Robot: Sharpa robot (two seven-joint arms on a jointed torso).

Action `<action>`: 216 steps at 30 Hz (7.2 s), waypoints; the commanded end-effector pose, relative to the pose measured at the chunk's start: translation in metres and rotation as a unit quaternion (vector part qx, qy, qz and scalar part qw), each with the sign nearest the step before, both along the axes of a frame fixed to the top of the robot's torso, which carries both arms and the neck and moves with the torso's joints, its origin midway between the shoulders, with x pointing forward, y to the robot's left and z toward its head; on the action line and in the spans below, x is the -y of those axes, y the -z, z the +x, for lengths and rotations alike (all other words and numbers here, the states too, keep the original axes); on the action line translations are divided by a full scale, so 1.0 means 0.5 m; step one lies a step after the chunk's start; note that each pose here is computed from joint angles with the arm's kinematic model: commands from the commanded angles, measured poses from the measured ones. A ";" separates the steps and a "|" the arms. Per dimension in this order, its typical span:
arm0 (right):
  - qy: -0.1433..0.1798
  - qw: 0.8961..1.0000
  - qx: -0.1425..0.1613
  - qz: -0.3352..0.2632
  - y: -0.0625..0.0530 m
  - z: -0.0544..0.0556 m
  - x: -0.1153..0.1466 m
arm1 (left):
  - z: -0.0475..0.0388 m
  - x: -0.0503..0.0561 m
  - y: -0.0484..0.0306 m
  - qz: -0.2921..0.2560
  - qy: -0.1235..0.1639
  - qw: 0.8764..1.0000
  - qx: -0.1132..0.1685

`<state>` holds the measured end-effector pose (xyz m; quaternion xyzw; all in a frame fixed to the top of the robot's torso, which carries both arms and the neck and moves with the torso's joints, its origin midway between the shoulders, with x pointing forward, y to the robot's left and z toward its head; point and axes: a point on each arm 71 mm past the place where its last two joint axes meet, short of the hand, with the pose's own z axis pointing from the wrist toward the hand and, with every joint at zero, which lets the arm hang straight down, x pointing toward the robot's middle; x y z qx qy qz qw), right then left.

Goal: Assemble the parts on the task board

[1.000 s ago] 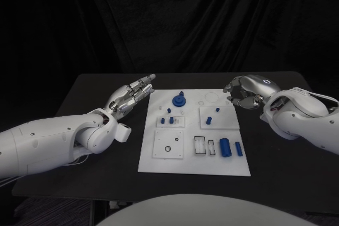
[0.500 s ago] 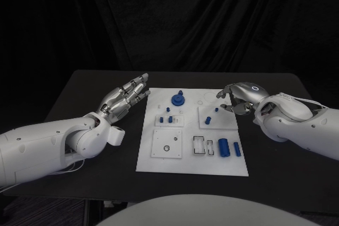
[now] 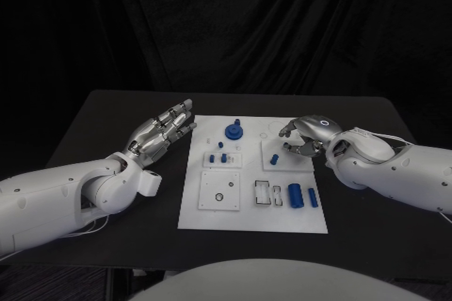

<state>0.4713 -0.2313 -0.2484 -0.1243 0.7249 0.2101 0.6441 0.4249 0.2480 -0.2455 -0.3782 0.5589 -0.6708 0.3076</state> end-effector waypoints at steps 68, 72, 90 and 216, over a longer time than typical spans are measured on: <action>0.005 0.999 0.031 0.011 0.010 0.003 0.018 | 0.006 0.025 0.013 -0.036 0.021 0.999 0.014; 0.004 0.999 0.039 0.014 -0.007 0.006 0.017 | 0.006 0.026 0.018 -0.035 0.019 0.999 0.012; -0.055 0.997 0.033 0.044 -0.084 -0.046 -0.058 | 0.001 0.032 0.032 -0.032 0.019 0.999 0.003; -0.074 0.997 0.021 -0.020 -0.102 -0.072 -0.099 | -0.014 0.033 0.071 -0.029 0.015 0.999 -0.016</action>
